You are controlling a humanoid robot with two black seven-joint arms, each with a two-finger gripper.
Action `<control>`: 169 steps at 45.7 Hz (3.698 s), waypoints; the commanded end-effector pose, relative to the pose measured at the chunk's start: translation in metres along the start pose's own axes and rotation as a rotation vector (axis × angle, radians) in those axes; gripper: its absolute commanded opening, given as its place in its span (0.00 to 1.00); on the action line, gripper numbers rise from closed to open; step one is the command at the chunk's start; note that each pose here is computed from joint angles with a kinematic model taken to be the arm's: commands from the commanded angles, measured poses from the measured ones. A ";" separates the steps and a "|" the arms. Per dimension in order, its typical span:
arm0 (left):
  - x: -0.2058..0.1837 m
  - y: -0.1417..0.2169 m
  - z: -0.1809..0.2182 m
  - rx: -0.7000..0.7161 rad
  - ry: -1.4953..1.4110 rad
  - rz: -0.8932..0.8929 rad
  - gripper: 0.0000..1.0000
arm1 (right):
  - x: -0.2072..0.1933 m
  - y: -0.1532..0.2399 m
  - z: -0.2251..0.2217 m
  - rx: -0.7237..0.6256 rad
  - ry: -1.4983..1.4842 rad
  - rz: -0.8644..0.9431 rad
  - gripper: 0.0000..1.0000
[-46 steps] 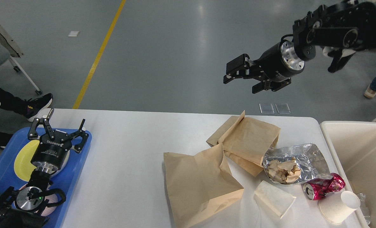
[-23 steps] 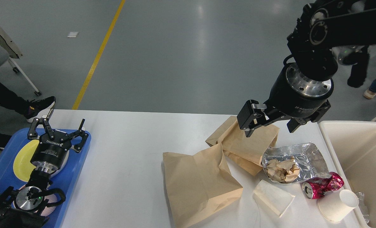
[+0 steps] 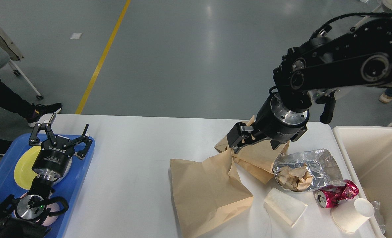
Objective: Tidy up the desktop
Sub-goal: 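Move the right gripper down onto the large brown paper bag, then grasp the large brown paper bag with the right gripper, then lift the paper bag and carry it toward the white bin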
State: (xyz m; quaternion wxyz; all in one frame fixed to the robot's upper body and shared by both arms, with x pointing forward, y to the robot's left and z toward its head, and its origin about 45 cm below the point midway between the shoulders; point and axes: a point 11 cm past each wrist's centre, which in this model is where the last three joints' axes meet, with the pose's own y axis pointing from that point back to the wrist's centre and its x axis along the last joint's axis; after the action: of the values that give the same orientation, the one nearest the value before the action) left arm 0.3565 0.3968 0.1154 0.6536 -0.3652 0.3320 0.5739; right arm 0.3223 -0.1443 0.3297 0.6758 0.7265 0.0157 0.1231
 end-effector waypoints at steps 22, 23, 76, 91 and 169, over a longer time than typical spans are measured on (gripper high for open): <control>0.000 0.000 0.000 0.002 0.000 -0.002 0.97 | -0.014 -0.140 -0.008 -0.016 0.142 -0.056 1.00; 0.000 0.000 0.000 0.002 0.000 -0.002 0.97 | -0.014 -0.143 -0.005 -0.020 0.137 -0.055 1.00; -0.001 0.000 0.000 0.002 0.000 -0.005 0.97 | -0.023 -0.251 -0.007 -0.008 -0.003 0.050 0.34; -0.001 0.000 0.000 0.002 0.000 -0.005 0.97 | -0.034 -0.255 -0.015 0.036 -0.118 0.007 0.00; 0.000 0.000 0.000 0.002 0.000 -0.003 0.97 | 0.020 0.102 0.151 -0.111 -0.516 0.105 0.00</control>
State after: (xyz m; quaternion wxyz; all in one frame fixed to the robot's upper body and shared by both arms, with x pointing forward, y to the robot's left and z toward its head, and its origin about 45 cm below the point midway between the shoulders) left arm 0.3569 0.3962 0.1161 0.6554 -0.3657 0.3312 0.5718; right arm 0.3540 -0.2579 0.4194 0.6763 0.7206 -0.1519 -0.0180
